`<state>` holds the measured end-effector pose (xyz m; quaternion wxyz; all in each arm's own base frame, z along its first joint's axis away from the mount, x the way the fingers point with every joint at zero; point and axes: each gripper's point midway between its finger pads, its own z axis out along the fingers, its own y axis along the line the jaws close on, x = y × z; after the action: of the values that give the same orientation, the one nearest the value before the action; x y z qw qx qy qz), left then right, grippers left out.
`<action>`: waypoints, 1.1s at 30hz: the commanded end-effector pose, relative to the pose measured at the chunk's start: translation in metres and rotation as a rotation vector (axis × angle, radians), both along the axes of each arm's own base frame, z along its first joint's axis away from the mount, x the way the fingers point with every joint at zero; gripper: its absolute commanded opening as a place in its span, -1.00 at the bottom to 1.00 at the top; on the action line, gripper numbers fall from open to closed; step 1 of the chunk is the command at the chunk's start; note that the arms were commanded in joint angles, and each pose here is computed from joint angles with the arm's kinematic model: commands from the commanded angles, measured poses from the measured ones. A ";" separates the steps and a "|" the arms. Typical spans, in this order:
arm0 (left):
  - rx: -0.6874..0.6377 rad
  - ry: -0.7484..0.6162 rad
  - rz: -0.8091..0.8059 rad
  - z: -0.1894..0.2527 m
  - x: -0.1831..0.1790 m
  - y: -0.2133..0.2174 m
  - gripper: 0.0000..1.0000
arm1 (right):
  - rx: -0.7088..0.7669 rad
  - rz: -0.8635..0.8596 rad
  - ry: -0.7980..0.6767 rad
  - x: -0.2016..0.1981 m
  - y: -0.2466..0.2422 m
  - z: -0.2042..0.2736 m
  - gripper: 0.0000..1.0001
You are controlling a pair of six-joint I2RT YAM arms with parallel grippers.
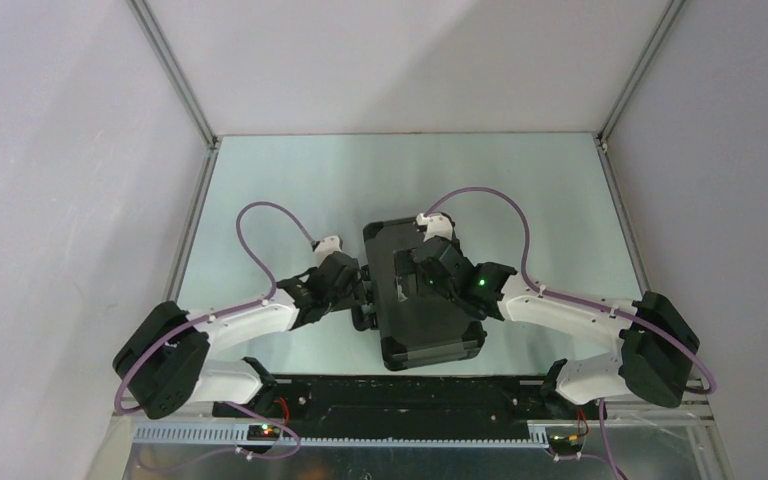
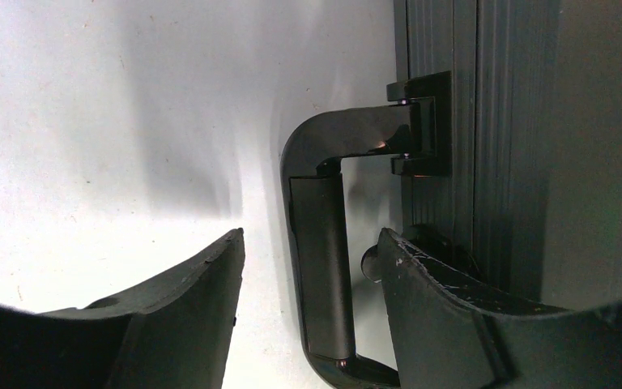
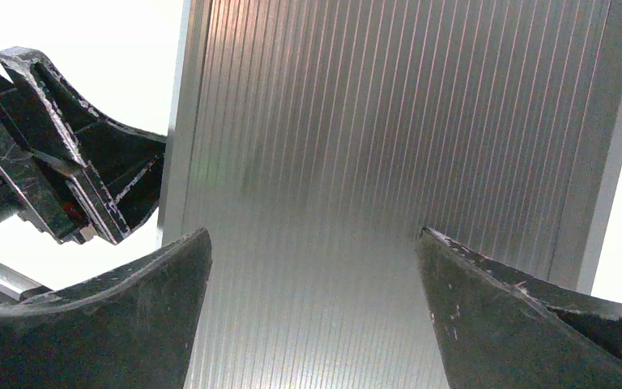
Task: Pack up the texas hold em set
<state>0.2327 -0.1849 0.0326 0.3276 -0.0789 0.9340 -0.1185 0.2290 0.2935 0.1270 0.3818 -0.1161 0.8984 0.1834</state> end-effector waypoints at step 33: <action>-0.203 -0.109 -0.108 0.060 -0.001 -0.045 0.33 | -0.056 0.023 0.098 -0.014 -0.001 -0.028 0.99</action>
<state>0.2369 -0.1983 0.0666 0.3598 -0.0686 0.9156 -0.1660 0.2323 0.2950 0.1259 0.3837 -0.1148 0.8988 0.1780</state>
